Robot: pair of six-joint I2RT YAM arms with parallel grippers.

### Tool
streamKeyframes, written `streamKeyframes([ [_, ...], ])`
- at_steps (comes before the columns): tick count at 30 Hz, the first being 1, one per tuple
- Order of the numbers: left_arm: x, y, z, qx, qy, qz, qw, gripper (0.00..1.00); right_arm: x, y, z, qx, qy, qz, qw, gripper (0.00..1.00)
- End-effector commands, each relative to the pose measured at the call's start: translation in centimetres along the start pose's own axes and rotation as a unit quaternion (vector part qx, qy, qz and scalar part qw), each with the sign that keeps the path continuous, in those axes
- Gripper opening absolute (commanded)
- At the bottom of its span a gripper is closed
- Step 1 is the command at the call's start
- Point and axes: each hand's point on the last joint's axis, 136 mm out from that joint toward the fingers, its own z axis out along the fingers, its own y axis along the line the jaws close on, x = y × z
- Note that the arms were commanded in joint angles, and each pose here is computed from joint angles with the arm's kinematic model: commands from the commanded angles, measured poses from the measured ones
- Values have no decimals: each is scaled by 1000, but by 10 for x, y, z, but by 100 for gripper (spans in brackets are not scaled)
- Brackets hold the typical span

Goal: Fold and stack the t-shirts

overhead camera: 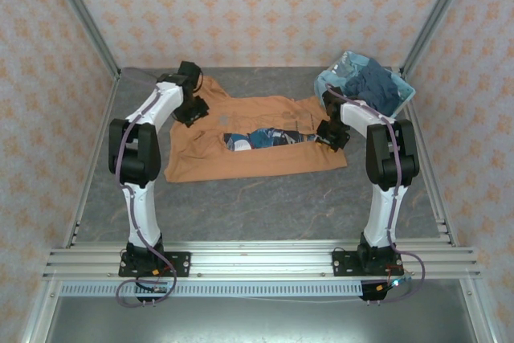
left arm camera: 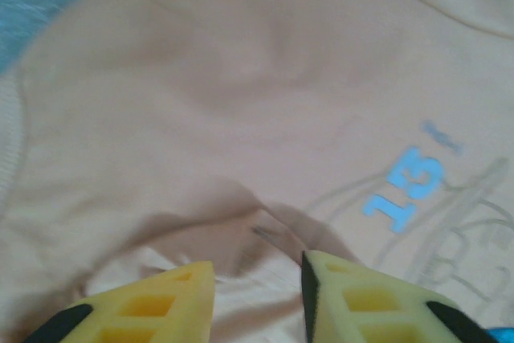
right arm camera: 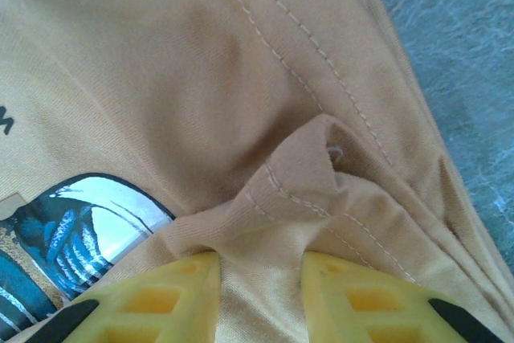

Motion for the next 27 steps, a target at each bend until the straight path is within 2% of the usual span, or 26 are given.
streamKeyframes([
  [1,13,10,13,-37,28,62,997,29,18,-5,17,17,40,-6,999,32],
  [5,19,15,24,-45,35,105,993,28,17,-5,17,18,40,-7,999,32],
  [9,21,12,25,-25,26,127,991,36,17,-5,18,20,43,-7,999,32],
  [12,23,13,28,-35,27,147,988,37,17,-5,19,21,45,-6,999,32],
  [17,24,27,38,-74,32,154,985,29,17,-5,19,22,45,-6,999,32],
  [21,19,27,40,-78,23,153,985,12,17,-5,19,23,46,-7,999,32],
  [27,8,25,36,-88,7,156,984,0,17,-5,19,23,45,-6,999,33],
])
